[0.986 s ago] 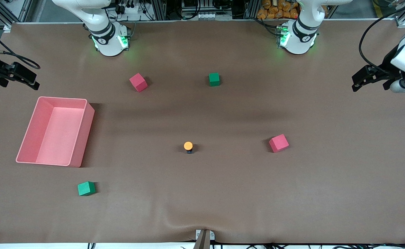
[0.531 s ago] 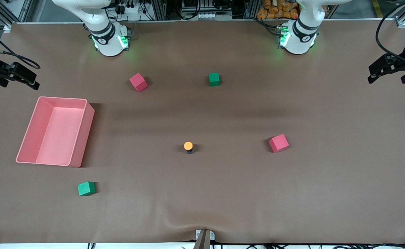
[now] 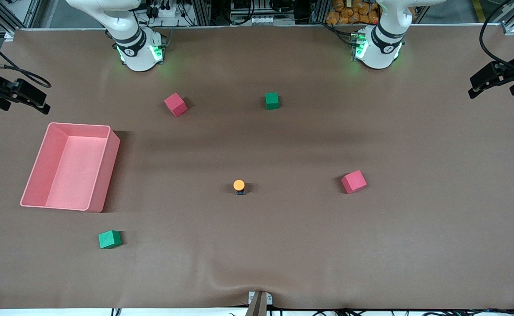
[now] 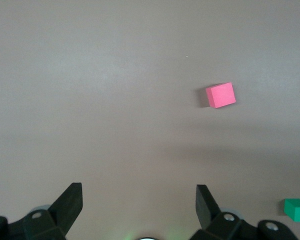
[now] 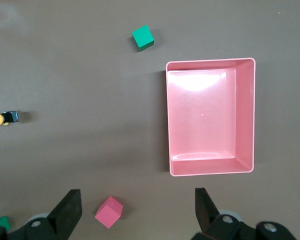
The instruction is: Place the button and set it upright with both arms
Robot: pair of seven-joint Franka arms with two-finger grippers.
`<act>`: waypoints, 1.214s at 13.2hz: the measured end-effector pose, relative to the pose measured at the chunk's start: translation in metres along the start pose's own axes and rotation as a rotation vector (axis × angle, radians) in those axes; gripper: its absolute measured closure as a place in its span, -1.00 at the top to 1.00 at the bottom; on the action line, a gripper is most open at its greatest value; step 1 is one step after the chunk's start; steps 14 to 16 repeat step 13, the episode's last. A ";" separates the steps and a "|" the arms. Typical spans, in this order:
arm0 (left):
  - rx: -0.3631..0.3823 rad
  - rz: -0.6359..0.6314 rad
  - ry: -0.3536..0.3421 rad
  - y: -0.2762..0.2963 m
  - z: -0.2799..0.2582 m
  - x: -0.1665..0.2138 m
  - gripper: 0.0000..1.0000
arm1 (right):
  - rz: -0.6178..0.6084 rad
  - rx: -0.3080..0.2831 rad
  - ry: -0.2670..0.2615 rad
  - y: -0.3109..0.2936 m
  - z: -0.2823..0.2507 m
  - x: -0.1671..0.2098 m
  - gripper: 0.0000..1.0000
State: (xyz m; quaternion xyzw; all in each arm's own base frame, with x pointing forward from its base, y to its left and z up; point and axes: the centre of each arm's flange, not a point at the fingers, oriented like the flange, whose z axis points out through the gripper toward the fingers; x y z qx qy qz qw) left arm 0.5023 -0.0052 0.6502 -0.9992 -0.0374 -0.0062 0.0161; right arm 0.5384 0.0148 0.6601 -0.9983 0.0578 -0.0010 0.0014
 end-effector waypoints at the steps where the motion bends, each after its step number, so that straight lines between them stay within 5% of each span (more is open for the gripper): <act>1: 0.001 -0.012 -0.003 0.001 0.000 -0.001 1.00 | 0.000 0.000 0.000 0.000 0.000 0.000 1.00; 16: 0.001 -0.030 0.015 0.013 -0.011 -0.001 1.00 | 0.000 0.000 0.000 0.000 0.000 0.000 1.00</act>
